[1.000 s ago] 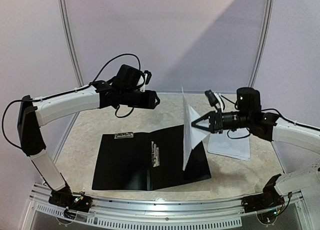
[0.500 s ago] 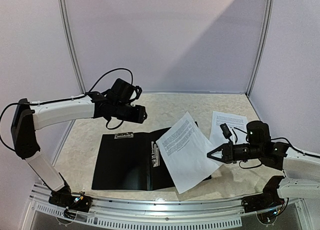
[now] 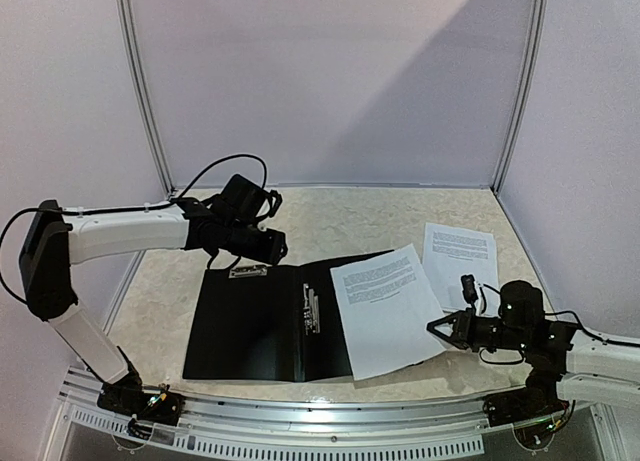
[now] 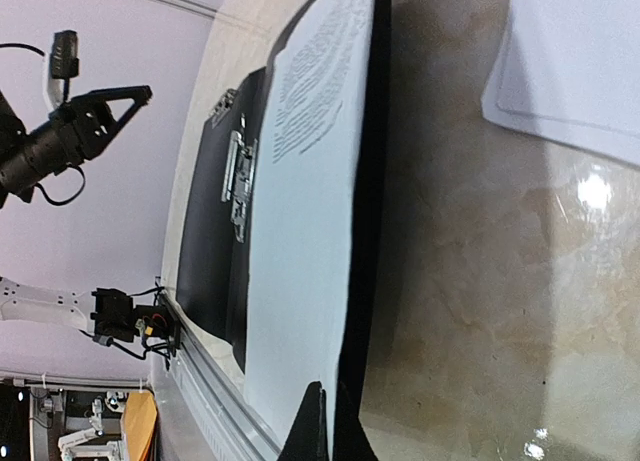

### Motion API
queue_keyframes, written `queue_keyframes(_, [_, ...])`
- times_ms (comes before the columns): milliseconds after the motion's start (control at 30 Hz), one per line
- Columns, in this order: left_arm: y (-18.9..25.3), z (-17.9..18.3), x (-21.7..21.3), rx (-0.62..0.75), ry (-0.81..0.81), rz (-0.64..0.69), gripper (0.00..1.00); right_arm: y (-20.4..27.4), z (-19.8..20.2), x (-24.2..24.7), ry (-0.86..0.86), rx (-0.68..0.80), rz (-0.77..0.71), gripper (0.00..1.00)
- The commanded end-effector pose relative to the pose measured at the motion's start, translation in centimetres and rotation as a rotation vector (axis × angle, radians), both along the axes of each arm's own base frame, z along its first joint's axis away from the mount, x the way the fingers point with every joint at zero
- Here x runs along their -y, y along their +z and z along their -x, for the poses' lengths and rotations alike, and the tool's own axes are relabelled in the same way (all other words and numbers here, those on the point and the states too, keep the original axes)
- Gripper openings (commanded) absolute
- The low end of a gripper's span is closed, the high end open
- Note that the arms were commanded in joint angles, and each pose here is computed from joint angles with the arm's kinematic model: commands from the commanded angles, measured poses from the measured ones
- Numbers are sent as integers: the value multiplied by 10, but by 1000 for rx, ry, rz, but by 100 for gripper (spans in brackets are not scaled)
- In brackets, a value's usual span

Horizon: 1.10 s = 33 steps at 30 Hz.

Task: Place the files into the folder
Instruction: Place the file in the spring clip on the folder.

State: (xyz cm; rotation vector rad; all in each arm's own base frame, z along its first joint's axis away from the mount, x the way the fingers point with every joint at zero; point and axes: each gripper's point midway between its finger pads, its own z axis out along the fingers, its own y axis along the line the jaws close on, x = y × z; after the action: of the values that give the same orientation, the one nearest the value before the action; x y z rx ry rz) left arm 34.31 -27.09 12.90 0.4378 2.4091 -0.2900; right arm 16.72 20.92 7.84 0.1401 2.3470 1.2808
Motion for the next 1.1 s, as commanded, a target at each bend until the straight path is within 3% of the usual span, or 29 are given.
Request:
queue_keyframes(0, [18, -6, 0, 45, -6, 41, 57, 22, -17, 2, -86, 85, -40, 0])
queue_keyframes(600, [23, -18, -19, 37, 41, 79, 57, 59, -12, -62, 27, 195, 31, 0])
queue_keyframes(1067, [30, -19, -23, 57, 52, 77, 57, 42, 0, -79, 46, 175, 68, 0])
